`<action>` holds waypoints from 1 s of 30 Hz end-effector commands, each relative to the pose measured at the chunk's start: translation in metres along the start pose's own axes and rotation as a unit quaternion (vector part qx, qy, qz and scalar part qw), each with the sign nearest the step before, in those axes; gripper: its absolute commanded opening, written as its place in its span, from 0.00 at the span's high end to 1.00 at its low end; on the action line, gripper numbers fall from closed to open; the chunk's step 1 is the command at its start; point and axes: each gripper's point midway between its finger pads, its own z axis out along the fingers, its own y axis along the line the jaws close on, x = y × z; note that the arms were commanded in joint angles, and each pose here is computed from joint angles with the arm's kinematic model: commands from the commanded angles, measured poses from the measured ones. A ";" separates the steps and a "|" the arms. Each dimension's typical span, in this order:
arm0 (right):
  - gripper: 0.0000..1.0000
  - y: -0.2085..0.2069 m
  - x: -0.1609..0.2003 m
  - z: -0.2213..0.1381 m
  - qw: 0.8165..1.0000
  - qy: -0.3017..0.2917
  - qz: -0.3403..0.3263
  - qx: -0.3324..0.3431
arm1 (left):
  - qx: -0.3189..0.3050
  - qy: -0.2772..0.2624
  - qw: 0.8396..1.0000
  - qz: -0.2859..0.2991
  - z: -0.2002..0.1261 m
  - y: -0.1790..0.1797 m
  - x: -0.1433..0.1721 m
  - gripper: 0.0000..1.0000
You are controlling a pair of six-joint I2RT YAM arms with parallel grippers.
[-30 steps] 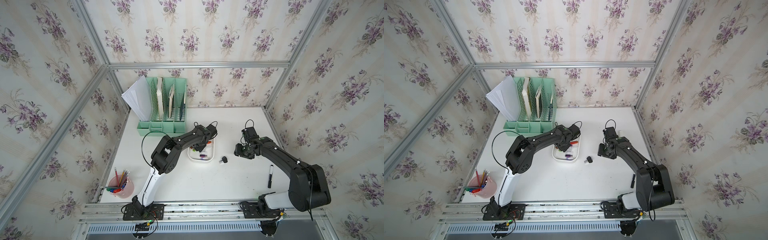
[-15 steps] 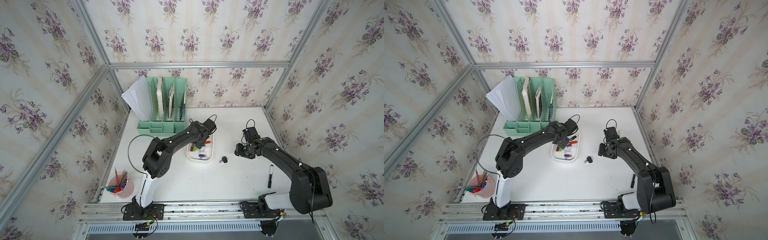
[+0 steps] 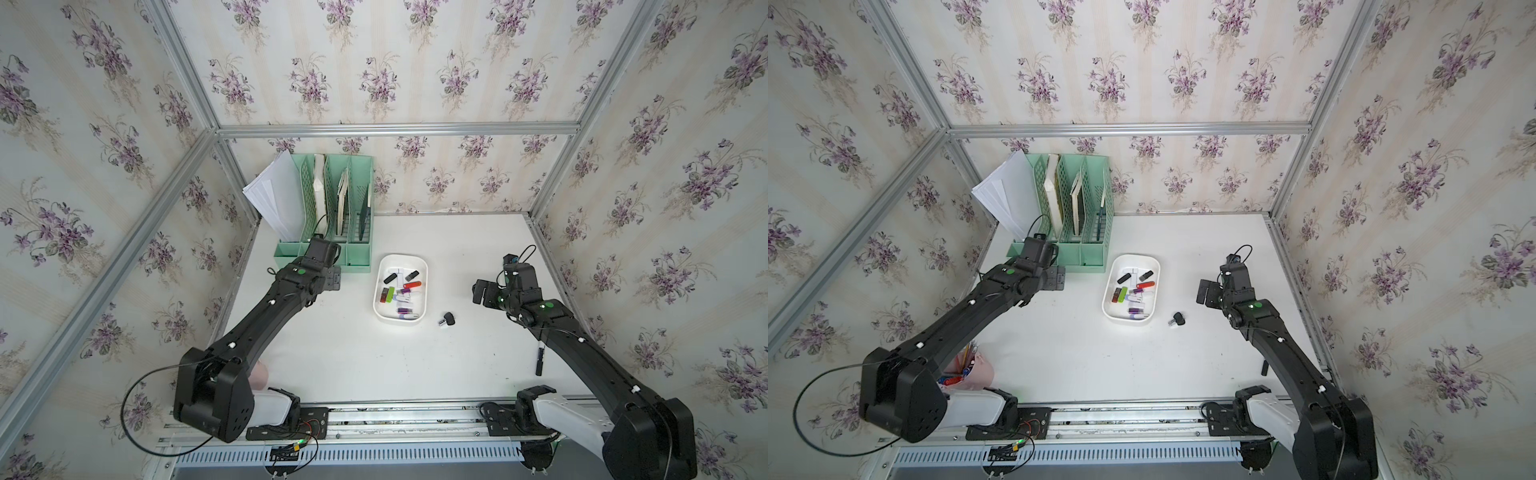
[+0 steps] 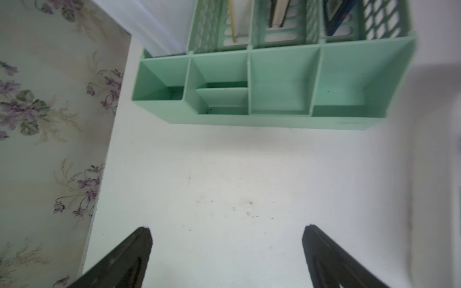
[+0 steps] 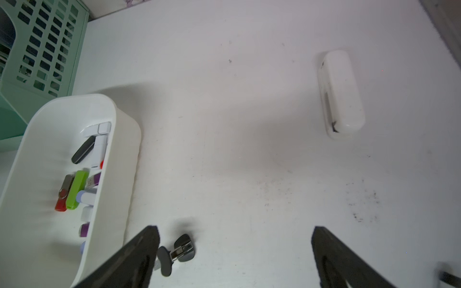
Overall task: Put the usb flash drive into the storage box
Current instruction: Reset both arms
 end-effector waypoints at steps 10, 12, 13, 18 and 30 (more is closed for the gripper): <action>0.00 -0.042 -0.031 0.003 0.972 -0.217 -0.012 0.090 | -0.063 -0.223 0.965 -0.121 0.035 0.059 0.017 0.01; 0.00 -0.049 -0.032 0.003 0.964 -0.246 -0.006 0.103 | -0.055 -0.236 0.964 -0.107 0.039 0.058 0.017 0.01; 0.00 -0.051 -0.031 0.003 0.961 -0.256 -0.007 0.107 | -0.037 -0.241 0.966 -0.088 0.042 0.052 0.017 0.01; 0.00 -0.058 -0.028 0.013 0.950 -0.281 -0.028 0.131 | 0.013 -0.265 0.963 -0.047 0.054 0.032 0.010 0.01; 0.00 -0.047 -0.048 0.022 0.923 -0.369 -0.075 0.085 | 0.021 -0.209 0.977 -0.037 0.092 0.023 0.014 0.01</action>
